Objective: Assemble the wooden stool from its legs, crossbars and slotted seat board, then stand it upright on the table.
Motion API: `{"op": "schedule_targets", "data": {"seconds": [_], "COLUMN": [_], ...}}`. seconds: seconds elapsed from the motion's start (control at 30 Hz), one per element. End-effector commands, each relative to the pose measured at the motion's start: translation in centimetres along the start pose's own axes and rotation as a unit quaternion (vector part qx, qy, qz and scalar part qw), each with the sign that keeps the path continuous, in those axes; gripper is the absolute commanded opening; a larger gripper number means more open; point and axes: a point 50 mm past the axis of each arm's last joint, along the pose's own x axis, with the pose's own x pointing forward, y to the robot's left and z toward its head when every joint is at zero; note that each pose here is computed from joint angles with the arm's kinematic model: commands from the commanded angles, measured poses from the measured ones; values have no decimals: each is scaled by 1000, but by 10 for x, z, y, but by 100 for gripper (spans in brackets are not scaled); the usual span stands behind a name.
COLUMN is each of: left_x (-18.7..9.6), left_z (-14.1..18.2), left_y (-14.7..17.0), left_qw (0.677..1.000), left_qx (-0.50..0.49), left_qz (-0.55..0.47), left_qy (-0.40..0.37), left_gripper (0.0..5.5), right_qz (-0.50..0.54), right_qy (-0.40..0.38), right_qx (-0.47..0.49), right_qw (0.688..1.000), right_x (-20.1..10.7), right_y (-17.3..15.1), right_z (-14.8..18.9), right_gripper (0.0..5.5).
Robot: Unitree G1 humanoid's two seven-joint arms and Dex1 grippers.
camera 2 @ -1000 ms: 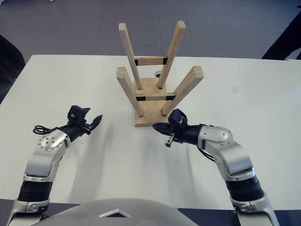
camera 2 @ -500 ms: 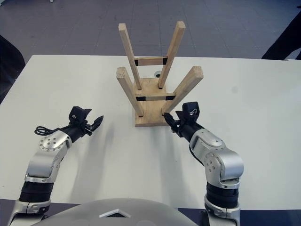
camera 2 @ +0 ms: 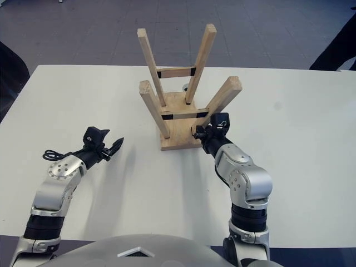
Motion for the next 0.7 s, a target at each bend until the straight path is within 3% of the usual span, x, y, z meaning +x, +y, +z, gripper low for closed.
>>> {"op": "schedule_targets", "data": {"seconds": [0.03,0.3,0.53,0.7], "left_x": [-1,-7,-45,-49], "left_z": [0,-2,-28,-35], "left_y": [3,27,66,74], "left_qw": [1000,1000,993,991], "left_qx": [6,18,38,27], "left_qz": [6,16,-40,-51], "left_qy": [1,11,104,118], "left_gripper": [301,301,301,301], "right_qz": [24,210,415,437], "right_qy": [3,19,60,56], "right_qx": [-34,-119,-195,-192], "right_qw": [999,970,887,877], "right_x": [5,15,15,23], "right_y": [2,-21,-42,-47], "right_z": [-1,3,13,24], "right_gripper": [104,104,103,216]}}
